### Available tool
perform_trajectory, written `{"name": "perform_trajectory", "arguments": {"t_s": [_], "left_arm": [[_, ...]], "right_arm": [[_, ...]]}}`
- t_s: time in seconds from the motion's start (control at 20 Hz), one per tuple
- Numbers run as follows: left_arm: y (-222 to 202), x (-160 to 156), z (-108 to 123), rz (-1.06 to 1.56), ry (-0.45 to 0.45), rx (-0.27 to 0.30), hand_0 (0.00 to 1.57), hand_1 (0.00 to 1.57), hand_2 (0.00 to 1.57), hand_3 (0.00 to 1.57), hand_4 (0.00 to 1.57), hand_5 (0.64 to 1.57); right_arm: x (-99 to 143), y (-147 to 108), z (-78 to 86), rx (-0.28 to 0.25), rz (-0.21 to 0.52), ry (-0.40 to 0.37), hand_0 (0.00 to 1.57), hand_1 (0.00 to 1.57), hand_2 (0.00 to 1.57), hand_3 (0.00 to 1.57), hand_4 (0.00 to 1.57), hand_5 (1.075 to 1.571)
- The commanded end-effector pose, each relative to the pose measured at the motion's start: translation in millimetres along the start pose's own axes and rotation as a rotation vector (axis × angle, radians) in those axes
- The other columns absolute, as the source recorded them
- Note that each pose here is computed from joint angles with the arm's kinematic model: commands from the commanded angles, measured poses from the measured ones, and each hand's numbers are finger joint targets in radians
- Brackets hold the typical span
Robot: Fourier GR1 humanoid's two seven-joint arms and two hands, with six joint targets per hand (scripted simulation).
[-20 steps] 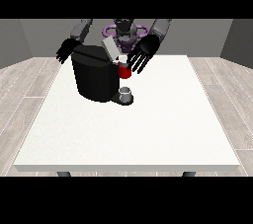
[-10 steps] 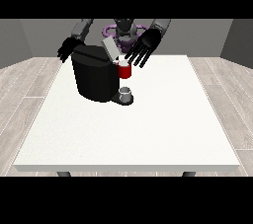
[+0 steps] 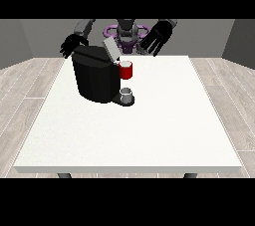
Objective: Insert the coffee pod into the coffee machine and close the lid
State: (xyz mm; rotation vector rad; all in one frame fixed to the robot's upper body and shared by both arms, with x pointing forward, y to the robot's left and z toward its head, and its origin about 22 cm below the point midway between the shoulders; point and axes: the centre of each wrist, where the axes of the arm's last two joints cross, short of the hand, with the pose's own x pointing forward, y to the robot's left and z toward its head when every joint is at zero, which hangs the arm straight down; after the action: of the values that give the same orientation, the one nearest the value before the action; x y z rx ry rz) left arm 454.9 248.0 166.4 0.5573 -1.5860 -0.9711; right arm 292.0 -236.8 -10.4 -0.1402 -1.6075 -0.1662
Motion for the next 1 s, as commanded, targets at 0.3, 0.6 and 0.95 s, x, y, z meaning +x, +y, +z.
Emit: {"name": "perform_trajectory", "arguments": {"t_s": [0.3,0.6,0.95], "left_arm": [[-120,-60,41,0.63,0.054,0.001,0.0,0.0,0.0,0.0,0.0,1.571],[-149,-85,68,0.808,0.134,0.023,0.0,0.0,0.0,0.0,0.14,1.571],[-167,-98,93,0.87,0.135,0.037,0.0,0.0,0.0,0.0,0.0,1.571]], "right_arm": [[-24,-35,32.1,-0.022,0.068,0.096,0.0,0.0,0.0,0.0,0.43,1.571],[-6,-35,29.7,0.09,0.08,0.078,0.0,0.0,0.0,0.0,0.29,1.571],[59,-30,-8.7,0.195,0.055,-0.025,0.0,0.0,0.0,0.0,0.0,1.571]]}}
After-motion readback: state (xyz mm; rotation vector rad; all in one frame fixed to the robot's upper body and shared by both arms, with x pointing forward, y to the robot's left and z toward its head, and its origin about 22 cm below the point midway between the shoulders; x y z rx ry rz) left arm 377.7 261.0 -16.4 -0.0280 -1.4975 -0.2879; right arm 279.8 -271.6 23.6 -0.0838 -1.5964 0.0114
